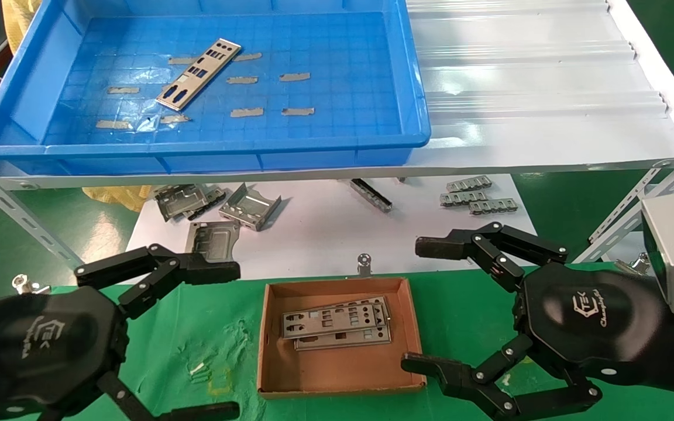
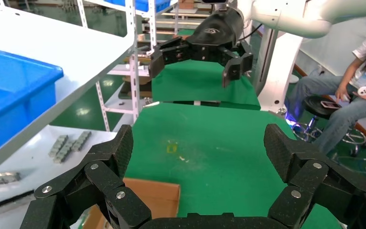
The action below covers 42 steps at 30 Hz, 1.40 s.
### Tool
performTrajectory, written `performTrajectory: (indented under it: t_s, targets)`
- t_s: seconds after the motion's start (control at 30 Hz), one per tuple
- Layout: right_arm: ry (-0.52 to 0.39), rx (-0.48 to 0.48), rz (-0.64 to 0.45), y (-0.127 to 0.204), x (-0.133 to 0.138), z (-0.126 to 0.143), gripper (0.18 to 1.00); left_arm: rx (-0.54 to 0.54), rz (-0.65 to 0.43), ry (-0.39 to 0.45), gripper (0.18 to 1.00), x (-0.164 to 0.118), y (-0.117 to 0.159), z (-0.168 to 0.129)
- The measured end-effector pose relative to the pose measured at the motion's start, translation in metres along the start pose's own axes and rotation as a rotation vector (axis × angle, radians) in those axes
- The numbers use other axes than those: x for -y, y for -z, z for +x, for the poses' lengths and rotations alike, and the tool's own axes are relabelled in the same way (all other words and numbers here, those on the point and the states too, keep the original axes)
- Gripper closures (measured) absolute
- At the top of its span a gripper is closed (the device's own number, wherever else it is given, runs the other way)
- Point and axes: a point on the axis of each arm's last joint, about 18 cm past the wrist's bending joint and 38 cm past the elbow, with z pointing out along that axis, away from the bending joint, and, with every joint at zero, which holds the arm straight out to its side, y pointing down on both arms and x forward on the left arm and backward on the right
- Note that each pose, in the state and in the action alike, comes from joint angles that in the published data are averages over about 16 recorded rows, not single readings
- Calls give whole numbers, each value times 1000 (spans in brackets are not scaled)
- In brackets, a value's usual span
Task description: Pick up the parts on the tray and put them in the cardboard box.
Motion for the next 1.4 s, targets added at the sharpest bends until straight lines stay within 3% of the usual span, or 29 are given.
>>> performTrajectory:
  t_s: [1.4]
  targets:
    - [0,0,0,0,0,0,178,6,1,4,184,-2,0,-3]
